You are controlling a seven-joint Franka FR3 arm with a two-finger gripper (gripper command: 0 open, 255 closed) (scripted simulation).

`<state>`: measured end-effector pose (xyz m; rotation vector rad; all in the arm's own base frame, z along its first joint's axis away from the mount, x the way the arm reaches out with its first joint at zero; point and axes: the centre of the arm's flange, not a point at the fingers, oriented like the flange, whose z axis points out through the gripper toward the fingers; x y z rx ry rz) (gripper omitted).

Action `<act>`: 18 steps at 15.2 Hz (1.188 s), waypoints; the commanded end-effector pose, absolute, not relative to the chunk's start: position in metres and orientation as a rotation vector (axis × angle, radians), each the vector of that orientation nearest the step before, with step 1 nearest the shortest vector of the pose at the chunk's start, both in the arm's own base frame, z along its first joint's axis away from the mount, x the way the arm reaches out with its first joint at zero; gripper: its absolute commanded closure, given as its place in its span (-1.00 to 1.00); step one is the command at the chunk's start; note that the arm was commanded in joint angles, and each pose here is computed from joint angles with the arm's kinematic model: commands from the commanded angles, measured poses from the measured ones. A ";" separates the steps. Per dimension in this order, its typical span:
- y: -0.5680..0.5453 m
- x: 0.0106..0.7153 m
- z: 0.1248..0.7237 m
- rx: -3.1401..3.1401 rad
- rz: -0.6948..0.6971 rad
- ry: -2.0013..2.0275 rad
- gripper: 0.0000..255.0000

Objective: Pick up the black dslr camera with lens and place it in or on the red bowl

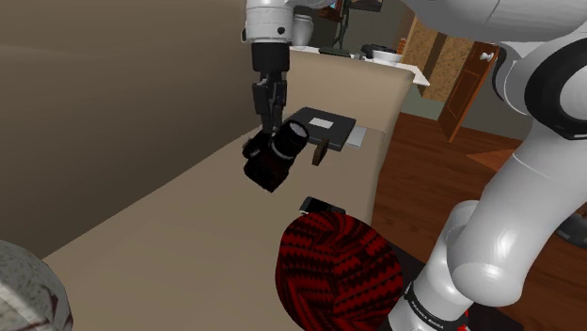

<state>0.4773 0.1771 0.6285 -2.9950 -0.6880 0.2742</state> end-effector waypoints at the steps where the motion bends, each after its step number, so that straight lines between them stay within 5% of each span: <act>1: 0.177 0.478 0.640 -2.995 0.273 -0.688 1.00; 18: 0.177 0.478 0.729 -2.995 0.273 -0.688 1.00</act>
